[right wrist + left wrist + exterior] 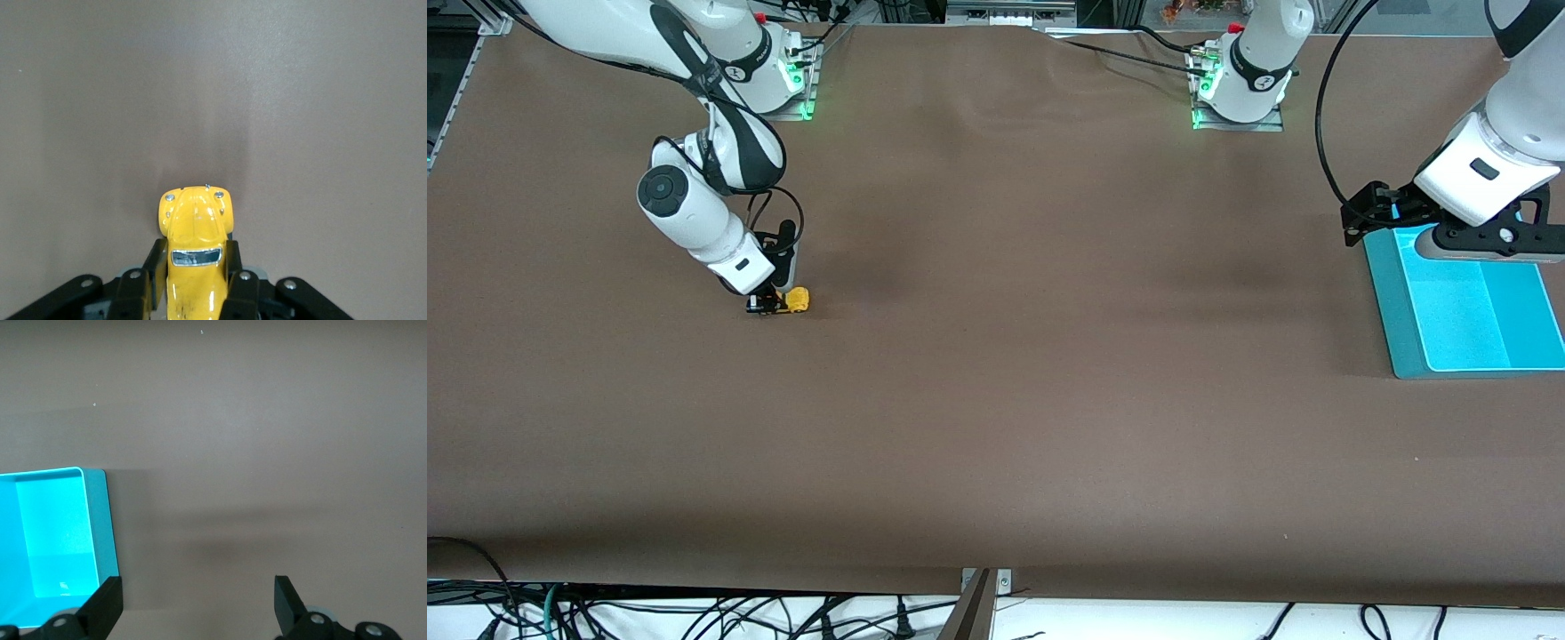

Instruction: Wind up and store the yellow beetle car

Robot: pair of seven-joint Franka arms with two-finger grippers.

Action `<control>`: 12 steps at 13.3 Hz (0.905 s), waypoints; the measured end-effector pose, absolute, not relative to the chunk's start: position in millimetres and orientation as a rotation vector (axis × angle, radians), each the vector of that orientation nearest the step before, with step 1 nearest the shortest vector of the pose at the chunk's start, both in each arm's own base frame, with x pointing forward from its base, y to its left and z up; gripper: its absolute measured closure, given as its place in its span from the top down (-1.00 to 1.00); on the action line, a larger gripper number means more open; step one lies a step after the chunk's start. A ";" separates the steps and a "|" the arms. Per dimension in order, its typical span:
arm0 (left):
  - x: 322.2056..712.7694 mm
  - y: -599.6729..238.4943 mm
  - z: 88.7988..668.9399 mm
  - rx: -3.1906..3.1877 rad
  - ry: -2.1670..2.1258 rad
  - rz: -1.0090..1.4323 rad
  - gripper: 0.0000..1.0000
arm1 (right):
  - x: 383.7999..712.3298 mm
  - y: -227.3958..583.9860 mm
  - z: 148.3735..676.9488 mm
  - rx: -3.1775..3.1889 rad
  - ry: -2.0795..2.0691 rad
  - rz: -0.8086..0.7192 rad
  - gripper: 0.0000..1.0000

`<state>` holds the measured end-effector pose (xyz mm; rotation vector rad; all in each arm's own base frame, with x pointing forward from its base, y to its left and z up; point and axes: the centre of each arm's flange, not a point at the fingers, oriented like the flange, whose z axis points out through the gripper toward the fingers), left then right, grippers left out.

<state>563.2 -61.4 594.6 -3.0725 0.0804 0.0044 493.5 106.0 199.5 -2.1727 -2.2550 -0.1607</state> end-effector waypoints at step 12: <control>563.2 -61.7 594.6 -3.073 0.081 0.004 1.00 | 504.4 -95.5 200.1 -2.230 -2.314 -0.173 -0.22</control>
